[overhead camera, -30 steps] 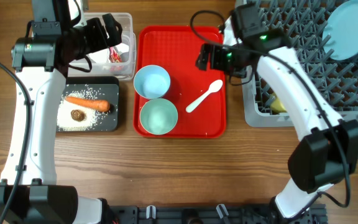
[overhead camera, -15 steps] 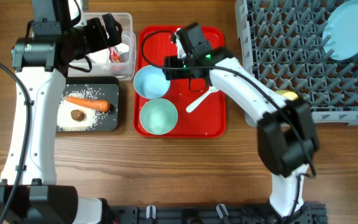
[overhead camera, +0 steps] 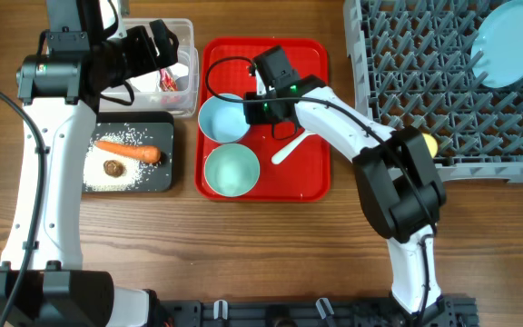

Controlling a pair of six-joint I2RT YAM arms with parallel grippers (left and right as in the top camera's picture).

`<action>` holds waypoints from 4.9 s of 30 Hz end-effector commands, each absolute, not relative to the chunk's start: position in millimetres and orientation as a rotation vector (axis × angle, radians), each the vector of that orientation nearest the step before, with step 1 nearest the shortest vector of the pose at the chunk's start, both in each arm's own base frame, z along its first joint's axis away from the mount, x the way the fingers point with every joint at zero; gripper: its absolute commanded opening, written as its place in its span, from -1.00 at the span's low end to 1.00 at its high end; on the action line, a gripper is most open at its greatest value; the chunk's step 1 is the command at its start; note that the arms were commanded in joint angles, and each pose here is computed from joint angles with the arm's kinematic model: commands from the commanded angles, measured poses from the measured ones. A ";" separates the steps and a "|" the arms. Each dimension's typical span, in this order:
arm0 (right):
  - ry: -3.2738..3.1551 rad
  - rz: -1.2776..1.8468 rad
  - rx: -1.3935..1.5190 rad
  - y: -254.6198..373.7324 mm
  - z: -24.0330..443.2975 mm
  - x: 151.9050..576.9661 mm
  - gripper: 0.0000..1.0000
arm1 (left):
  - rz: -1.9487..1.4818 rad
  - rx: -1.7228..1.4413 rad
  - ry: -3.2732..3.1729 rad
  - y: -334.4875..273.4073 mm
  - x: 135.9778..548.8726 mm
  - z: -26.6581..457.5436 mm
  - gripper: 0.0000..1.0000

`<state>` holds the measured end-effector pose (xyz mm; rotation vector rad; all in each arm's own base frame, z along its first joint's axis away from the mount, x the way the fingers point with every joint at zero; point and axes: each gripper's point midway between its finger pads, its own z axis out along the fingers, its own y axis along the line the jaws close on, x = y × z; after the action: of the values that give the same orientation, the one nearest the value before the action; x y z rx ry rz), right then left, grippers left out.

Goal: Sort waste into correct bins and load items into the dishwasher rack
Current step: 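Grasp the light-blue bowl rim with the right gripper, then place the light-blue bowl upside down in the rack, then reach the right gripper to the green bowl and grasp its rim, then carry the green bowl to the rack and set it down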

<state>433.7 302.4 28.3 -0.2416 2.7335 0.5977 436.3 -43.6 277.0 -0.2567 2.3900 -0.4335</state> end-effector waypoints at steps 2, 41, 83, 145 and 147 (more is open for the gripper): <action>2.759 0.626 -0.219 301.5 17.8 432.7 -0.91 | -0.426 -0.261 2.390 -40.6 438.3 275.6 0.99; 1.939 -1.477 0.151 -191.9 217.3 560.5 -0.91 | -0.426 -0.261 2.390 -40.6 438.3 275.6 0.99; 2.014 -1.438 -0.157 -102.3 157.2 590.2 -0.91 | -0.426 -0.261 2.390 -40.6 438.3 275.6 0.99; 2.832 0.632 -0.408 299.4 24.8 353.0 -0.35 | -0.426 -0.261 2.390 -40.6 438.3 275.6 0.99; 2.825 0.642 -0.434 301.2 25.6 352.2 -0.26 | -0.426 -0.261 2.390 -40.6 438.3 275.6 1.00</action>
<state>354.9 301.8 38.0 -0.4261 2.8023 0.6709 436.4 -43.5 276.8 -0.2570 2.3904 -0.4330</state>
